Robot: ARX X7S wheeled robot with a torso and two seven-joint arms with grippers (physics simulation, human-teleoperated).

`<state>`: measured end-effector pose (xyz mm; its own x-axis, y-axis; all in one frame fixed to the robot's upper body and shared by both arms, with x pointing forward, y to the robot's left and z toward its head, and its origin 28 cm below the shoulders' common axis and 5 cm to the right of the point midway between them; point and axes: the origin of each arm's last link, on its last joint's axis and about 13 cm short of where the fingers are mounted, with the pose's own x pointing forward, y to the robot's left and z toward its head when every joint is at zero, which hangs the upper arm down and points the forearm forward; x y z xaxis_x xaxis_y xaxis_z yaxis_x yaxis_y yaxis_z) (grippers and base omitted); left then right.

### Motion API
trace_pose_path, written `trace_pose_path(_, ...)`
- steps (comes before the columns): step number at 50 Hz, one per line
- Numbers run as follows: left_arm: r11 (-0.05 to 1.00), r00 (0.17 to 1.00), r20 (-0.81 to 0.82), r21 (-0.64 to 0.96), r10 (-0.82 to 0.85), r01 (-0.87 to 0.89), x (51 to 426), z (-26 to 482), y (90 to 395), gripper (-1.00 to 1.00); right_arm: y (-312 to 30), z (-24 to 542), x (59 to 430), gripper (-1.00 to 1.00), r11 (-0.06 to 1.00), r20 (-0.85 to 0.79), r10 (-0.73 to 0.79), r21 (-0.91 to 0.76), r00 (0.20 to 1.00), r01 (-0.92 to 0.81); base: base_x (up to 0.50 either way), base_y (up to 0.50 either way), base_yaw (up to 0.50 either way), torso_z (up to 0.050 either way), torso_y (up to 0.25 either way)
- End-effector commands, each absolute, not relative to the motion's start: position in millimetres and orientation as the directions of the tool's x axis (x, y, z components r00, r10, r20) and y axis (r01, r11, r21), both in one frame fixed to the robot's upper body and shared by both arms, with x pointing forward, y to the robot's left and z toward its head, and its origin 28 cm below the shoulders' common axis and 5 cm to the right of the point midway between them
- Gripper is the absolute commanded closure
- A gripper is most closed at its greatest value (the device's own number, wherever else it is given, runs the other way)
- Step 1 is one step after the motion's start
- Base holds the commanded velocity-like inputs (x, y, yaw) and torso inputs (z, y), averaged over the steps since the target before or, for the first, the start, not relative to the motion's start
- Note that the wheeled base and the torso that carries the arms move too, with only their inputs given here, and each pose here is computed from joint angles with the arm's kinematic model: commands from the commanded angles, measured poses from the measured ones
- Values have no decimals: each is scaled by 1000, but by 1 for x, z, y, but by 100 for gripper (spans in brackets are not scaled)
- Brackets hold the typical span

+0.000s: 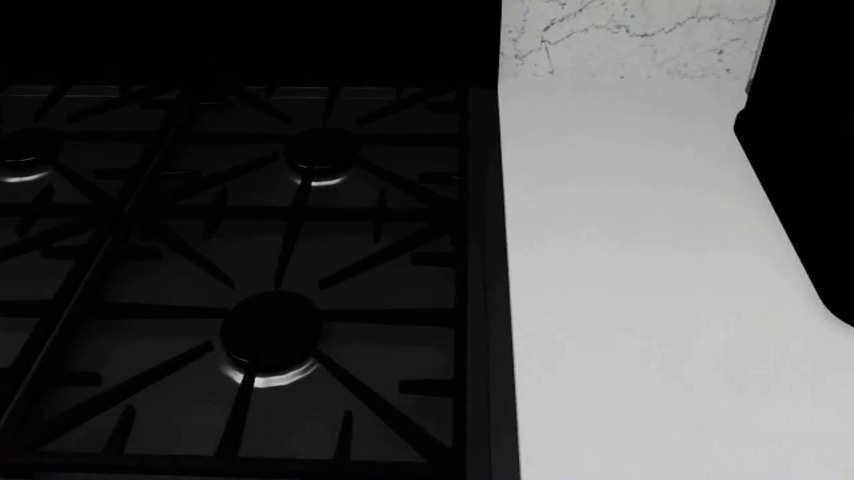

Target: Press the stop button on the microwave

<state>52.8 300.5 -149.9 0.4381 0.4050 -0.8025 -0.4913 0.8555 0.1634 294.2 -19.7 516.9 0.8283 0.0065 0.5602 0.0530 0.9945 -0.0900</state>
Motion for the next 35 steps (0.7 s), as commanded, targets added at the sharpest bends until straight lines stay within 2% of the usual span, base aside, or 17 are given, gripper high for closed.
trace_pose_path(1,857,436,-803,167,405,-488,53,-150,300,-100,-20,504,295,100,993,540,17,-107,842,49,0,0,0,0,0)
trace_pose_path(35,857,443,-797,172,411,-486,55,-150,300,-100,-26,491,304,100,989,516,-2,-124,857,77,0,0,0,0,0)
